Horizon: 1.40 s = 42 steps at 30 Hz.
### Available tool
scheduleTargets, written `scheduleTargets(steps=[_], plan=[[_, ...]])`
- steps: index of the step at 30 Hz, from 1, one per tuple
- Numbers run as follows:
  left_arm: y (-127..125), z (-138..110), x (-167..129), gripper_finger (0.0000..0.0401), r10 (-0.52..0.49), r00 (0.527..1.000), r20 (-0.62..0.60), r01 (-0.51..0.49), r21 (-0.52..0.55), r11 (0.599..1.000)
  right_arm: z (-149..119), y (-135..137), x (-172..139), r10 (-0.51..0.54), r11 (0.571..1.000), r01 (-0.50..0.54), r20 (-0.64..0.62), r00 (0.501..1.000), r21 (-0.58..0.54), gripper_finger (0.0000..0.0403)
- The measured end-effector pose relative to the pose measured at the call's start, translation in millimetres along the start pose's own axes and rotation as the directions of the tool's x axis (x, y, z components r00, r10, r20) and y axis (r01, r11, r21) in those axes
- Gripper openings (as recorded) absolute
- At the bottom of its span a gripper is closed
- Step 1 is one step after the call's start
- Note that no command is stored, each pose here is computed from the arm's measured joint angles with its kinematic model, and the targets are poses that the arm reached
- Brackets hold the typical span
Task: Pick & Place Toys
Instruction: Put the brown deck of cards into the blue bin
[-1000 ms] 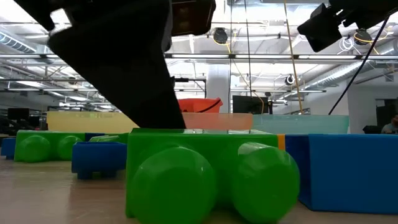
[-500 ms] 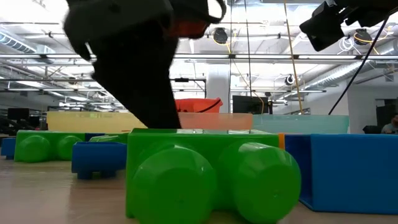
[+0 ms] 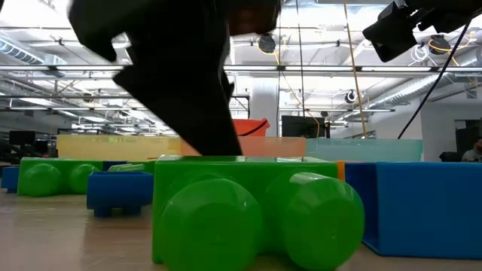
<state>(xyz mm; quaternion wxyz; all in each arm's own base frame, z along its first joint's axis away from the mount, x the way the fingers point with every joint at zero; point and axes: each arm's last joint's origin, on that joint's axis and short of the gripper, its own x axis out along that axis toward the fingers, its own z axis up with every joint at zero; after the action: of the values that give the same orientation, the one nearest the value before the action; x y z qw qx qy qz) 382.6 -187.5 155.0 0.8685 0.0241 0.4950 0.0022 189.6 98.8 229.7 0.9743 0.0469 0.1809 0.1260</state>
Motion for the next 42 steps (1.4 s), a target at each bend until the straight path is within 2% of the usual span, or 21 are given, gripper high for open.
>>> scheduleTargets(steps=[6,12,14,17,20,24,28,32,35,38,42], plan=[[5.2,-5.3,22.0,0.0367,-0.058,0.996,-0.072,0.057,-0.026,0.998,-0.7,0.0,0.0,0.002,1.0,-0.002,-0.007,1.0,-0.001,0.0226],[12.4,-3.5,26.3,0.0365,-0.072,0.994,-0.086,0.066,-0.076,0.995,-0.8,-0.1,0.0,0.002,1.0,-0.002,-0.008,1.0,-0.007,0.0226],[14.4,-2.6,26.1,0.0353,-0.089,0.992,-0.093,0.083,-0.069,0.994,-0.7,-0.1,0.0,0.001,1.0,-0.002,-0.008,1.0,-0.01,0.0226],[14.5,0.2,24.3,0.031,-0.096,0.99,-0.105,0.091,-0.05,0.995,-0.6,-0.1,0.0,0.002,1.0,-0.002,-0.007,1.0,-0.01,0.0226],[13.9,3.5,21.6,0.0305,-0.096,0.988,-0.123,0.094,-0.024,0.995,-0.3,-0.1,0.0,0.002,1.0,-0.002,-0.004,1.0,0.0,0.0226],[14.2,11.5,13.1,0.0305,-0.046,0.988,-0.15,0.052,0.037,0.998,0.1,0.0,0.0,0.003,1.0,-0.003,0.0,1.0,0.023,0.0226],[12.6,28.6,-6.5,0.0305,0.058,0.99,-0.126,-0.039,0.148,0.988,0.5,0.1,0.0,0.004,1.0,-0.004,0.005,1.0,0.027,0.0226],[17.3,46.9,-27.2,0.0305,0.223,0.972,-0.07,-0.198,0.261,0.945,2.6,-1.1,0.1,-0.033,0.999,0.032,0.031,0.999,0.039,0.0226],[20.3,61.5,-40.9,0.0305,0.333,0.943,0.017,-0.321,0.315,0.893,2.2,-4.1,0.0,-0.126,0.986,0.12,0.041,0.991,0.117,0.0226],[22.9,70.0,-49.5,0.0305,0.446,0.89,0.091,-0.445,0.383,0.809,1.4,-8.0,2.3,-0.21,0.958,0.196,0.048,0.977,0.21,0.0226],[30.3,76.3,-52.2,0.0305,0.564,0.811,0.154,-0.566,0.449,0.691,-2.3,-16.4,9.9,-0.255,0.925,0.239,0.018,0.967,0.295,0.0226]])
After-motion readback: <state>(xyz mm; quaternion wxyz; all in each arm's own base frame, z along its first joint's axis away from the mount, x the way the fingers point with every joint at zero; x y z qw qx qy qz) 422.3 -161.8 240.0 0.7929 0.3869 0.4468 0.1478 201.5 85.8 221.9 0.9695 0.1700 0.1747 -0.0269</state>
